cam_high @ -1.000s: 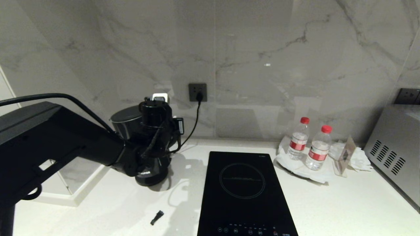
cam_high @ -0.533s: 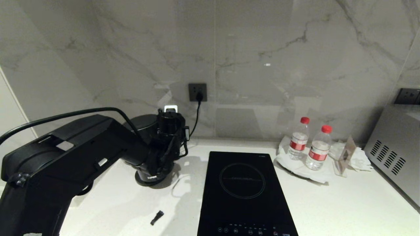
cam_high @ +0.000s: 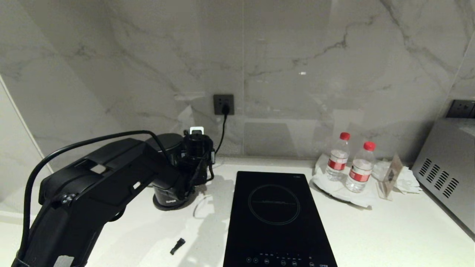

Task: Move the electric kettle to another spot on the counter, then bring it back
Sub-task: Place it on the power base

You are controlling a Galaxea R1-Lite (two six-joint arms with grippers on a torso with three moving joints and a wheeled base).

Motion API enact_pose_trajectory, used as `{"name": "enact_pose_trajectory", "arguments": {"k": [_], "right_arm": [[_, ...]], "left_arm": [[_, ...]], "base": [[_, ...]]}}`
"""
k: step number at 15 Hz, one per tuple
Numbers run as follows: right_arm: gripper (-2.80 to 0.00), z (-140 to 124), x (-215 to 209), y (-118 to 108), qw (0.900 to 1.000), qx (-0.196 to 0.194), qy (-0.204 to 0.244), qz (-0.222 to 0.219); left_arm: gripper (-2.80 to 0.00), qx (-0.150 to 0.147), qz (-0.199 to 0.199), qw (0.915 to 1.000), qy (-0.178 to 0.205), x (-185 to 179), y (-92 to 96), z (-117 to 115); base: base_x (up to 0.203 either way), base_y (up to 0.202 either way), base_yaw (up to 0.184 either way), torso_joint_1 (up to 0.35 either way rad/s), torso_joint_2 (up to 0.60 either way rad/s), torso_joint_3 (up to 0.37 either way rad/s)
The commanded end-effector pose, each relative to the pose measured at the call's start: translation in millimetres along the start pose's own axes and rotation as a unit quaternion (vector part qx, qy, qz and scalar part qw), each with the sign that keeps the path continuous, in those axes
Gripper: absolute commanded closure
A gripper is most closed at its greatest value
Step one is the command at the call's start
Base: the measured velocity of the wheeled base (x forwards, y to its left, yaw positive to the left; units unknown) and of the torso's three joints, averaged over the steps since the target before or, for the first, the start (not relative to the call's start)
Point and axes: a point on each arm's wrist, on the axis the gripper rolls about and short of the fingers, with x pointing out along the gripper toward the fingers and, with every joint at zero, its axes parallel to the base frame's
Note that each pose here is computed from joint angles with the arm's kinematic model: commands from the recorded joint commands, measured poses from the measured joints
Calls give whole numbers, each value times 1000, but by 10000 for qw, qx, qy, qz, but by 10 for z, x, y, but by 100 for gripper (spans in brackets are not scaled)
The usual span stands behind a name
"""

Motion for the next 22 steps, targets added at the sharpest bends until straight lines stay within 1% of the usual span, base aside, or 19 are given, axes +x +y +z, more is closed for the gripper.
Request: {"name": "enact_pose_trajectory", "arguments": {"k": [1,8,15,16,22], "right_arm": [[0,0,1,0,10000,-2,6,8],[0,1,1,0,10000,-2,0,8],[0,1,1,0,10000,-2,0,1],[0,1,1,0,10000,-2,0,8],[0,1,1,0,10000,-2,0,6]], "left_arm": [[0,40,54,10000,21,67,12,-74],[0,40,214,9997,64,169,136,-112],[0,102,166,9997,143,108,97,-162],[-280,108,211,9996,142,110,98,-165],[-280,112,152,9997,166,31,75,-147]], "base": [[0,0,0,0,0,0],[0,0,0,0,0,0],[0,0,0,0,0,0],[0,0,0,0,0,0],[0,0,0,0,0,0]]}}
